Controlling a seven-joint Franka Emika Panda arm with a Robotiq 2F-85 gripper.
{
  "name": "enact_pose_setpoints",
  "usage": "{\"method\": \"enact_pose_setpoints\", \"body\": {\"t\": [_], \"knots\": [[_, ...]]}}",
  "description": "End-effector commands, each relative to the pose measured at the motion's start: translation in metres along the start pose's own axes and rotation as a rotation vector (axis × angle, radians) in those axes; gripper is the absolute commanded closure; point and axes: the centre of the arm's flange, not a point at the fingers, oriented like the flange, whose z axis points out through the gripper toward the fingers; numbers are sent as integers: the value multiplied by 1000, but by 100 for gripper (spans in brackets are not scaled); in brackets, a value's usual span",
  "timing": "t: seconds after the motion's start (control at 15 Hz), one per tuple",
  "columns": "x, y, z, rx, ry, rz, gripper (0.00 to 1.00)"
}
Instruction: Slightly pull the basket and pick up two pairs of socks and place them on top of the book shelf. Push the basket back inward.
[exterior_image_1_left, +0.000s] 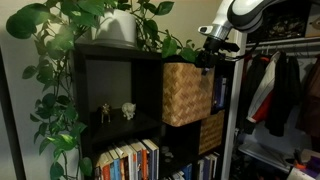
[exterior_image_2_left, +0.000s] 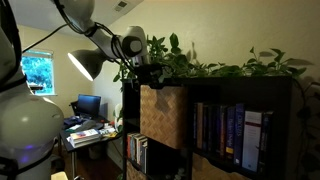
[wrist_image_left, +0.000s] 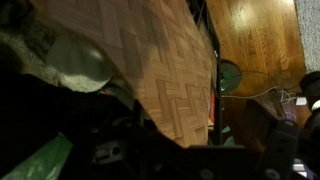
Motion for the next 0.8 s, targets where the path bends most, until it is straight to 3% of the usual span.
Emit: {"method": "enact_pose_setpoints", "body": {"t": [0.0, 0.33, 0.73], "knots": [[3, -16, -15, -18, 3, 70, 0], [21, 6, -25, -165, -29, 265, 0], [11, 41, -50, -321, -131, 519, 0]]}}
